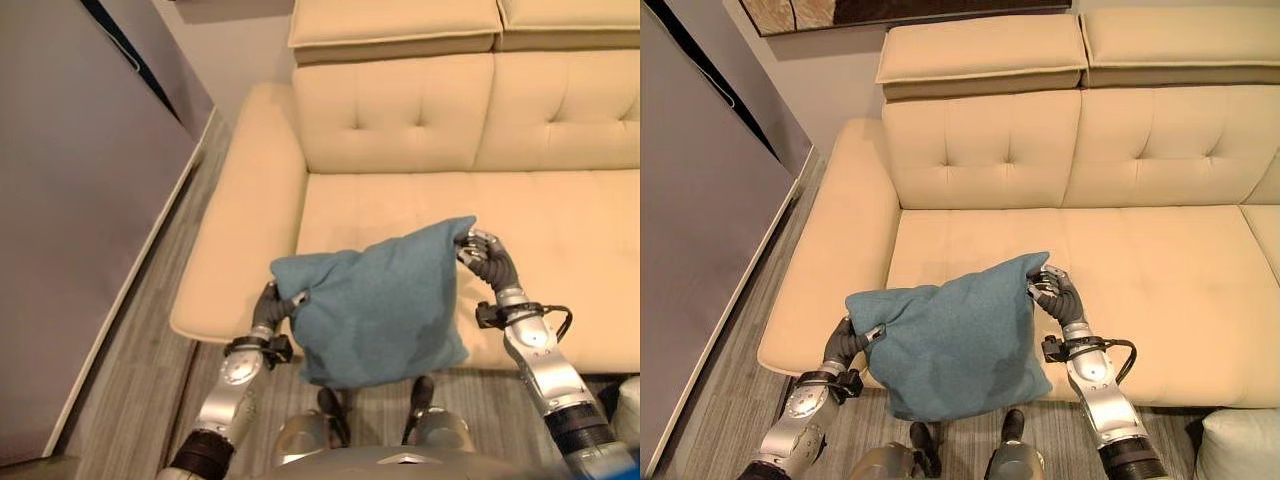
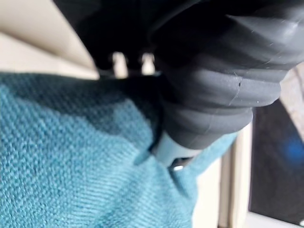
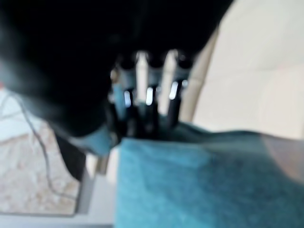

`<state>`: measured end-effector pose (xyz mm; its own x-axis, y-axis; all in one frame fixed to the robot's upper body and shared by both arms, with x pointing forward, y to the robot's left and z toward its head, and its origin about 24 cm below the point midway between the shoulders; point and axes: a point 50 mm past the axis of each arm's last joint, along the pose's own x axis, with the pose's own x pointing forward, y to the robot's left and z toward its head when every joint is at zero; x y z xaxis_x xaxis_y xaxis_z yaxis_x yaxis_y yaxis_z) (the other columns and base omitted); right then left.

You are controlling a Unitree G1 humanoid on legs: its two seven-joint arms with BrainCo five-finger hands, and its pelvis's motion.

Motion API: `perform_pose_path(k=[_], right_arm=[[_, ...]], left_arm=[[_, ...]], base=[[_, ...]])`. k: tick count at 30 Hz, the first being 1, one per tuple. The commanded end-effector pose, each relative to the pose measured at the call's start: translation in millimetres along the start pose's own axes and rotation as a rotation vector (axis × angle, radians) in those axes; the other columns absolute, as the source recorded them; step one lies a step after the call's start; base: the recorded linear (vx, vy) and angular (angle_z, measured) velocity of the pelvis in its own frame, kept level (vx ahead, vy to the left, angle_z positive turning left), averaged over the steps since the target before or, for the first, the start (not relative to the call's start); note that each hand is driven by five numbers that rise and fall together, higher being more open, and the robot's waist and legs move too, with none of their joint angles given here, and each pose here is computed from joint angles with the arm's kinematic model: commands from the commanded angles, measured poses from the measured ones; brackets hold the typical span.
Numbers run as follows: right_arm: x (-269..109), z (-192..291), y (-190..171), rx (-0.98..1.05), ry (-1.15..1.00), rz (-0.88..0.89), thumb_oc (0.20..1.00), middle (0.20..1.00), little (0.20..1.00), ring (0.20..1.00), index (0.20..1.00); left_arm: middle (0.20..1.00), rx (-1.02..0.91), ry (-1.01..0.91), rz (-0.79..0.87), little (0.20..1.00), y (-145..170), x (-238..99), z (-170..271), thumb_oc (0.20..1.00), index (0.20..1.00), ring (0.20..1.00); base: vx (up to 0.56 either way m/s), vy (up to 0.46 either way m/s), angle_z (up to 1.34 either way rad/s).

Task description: Pick up all the scattered cushions and arrange them neatly on the sofa.

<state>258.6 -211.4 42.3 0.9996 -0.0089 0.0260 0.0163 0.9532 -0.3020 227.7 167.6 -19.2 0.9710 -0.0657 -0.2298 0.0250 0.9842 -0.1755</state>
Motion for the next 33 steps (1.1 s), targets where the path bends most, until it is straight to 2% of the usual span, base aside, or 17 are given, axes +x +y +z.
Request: perform_pose_path(k=[1, 7, 16, 18, 22, 27, 33], right_arm=[[12, 44, 3, 0.053, -0.234, -0.006, 0.200, 0.200, 0.200, 0.200, 0.200], [10, 49, 5, 0.050, -0.256, 0.002, 0.200, 0.200, 0.200, 0.200, 0.200], [4, 88, -2, 0.099, -0.433, -0.025, 0.200, 0.200, 0.200, 0.200, 0.200], [3, 92, -2, 0.101, -0.451, -0.026, 0.200, 0.200, 0.200, 0.200, 0.200], [3, 125, -1, 0.107, -0.594, -0.012, 0.200, 0.200, 0.200, 0.200, 0.200], [7, 140, 0, 0.084, -0.654, 0.000, 0.200, 0.200, 0.200, 0.200, 0.200], [13, 138, -1, 0.037, -0.632, -0.027, 0.200, 0.200, 0.200, 0.200, 0.200]], left_arm=[[0.200, 0.009, -0.276, -0.166, 0.200, -29, 11, 59, 0.200, 0.200, 0.200], [0.200, -0.002, -0.303, -0.208, 0.200, -36, 8, 65, 0.200, 0.200, 0.200], [0.200, -0.080, -0.658, -0.328, 0.200, -61, -4, 149, 0.200, 0.200, 0.200], [0.200, -0.088, -0.686, -0.339, 0.200, -64, -7, 155, 0.200, 0.200, 0.200], [0.200, -0.085, -0.874, -0.432, 0.200, -81, -22, 196, 0.200, 0.200, 0.200], [0.200, -0.054, -0.937, -0.451, 0.200, -92, -23, 211, 0.200, 0.200, 0.200], [0.200, -0.049, -0.907, -0.426, 0.200, -95, -16, 206, 0.200, 0.200, 0.200]], base=[[0.19, 0.042, -0.06], [0.12, 0.062, -0.24], [0.12, 0.074, -0.13], [0.05, 0.034, -0.01], [0.08, 0.054, 0.00], [0.03, 0.018, 0.00], [0.02, 0.012, 0.02]])
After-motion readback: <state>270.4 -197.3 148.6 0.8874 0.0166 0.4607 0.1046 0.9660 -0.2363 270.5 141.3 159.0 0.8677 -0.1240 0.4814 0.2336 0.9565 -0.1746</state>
